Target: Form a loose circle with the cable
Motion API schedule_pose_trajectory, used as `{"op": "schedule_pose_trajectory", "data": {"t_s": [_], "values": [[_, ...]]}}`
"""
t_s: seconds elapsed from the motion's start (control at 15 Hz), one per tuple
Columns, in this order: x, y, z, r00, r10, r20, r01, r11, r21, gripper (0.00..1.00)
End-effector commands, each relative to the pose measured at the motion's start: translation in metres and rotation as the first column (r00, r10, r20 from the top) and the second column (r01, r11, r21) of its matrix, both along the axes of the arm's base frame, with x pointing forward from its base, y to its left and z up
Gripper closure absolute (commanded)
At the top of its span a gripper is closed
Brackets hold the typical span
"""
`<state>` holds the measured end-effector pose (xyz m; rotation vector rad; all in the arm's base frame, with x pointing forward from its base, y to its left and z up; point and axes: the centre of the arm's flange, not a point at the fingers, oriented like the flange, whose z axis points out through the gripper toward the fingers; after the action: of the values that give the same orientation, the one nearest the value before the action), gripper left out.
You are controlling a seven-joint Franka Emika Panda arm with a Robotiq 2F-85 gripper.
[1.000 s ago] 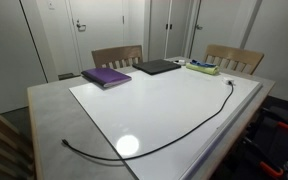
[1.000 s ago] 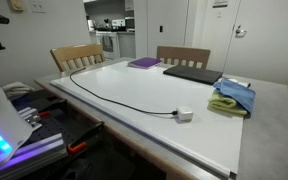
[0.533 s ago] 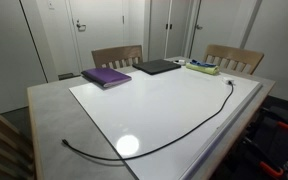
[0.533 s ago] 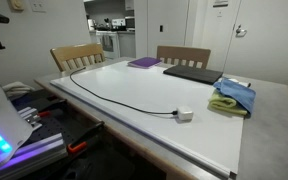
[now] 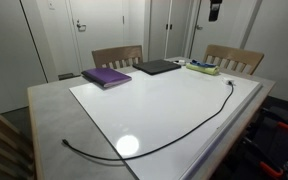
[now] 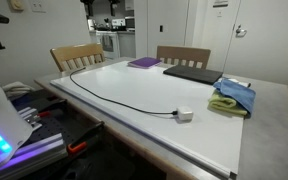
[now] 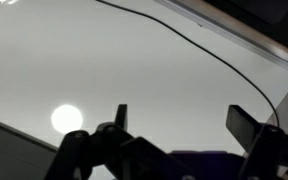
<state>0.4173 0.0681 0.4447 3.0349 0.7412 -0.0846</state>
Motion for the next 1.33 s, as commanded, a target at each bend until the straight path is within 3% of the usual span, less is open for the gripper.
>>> {"op": "schedule_pose_trajectory", "data": {"t_s": [0.0, 0.33, 0.47, 0.73, 0.87, 1.07, 1.13, 1.27], "values": [[0.031, 0.030, -0.037, 0.998, -0.017, -0.061, 0.017, 1.000, 0.008, 0.00], [0.037, 0.068, -0.090, 0.992, -0.030, -0.120, 0.037, 0.998, 0.058, 0.00], [0.035, 0.082, -0.104, 0.994, -0.039, -0.105, 0.048, 0.996, 0.078, 0.00], [0.036, 0.110, -0.122, 0.994, -0.109, 0.017, 0.105, 0.983, 0.151, 0.00], [0.037, 0.132, -0.133, 0.996, -0.076, 0.037, 0.069, 0.985, 0.158, 0.00], [0.032, 0.161, -0.148, 0.999, 0.016, 0.033, -0.021, 0.989, 0.144, 0.00], [0.029, 0.146, -0.132, 0.999, -0.021, 0.031, 0.016, 0.989, 0.148, 0.00], [0.025, 0.153, -0.137, 1.000, -0.010, 0.021, 0.007, 0.989, 0.146, 0.00]]}}
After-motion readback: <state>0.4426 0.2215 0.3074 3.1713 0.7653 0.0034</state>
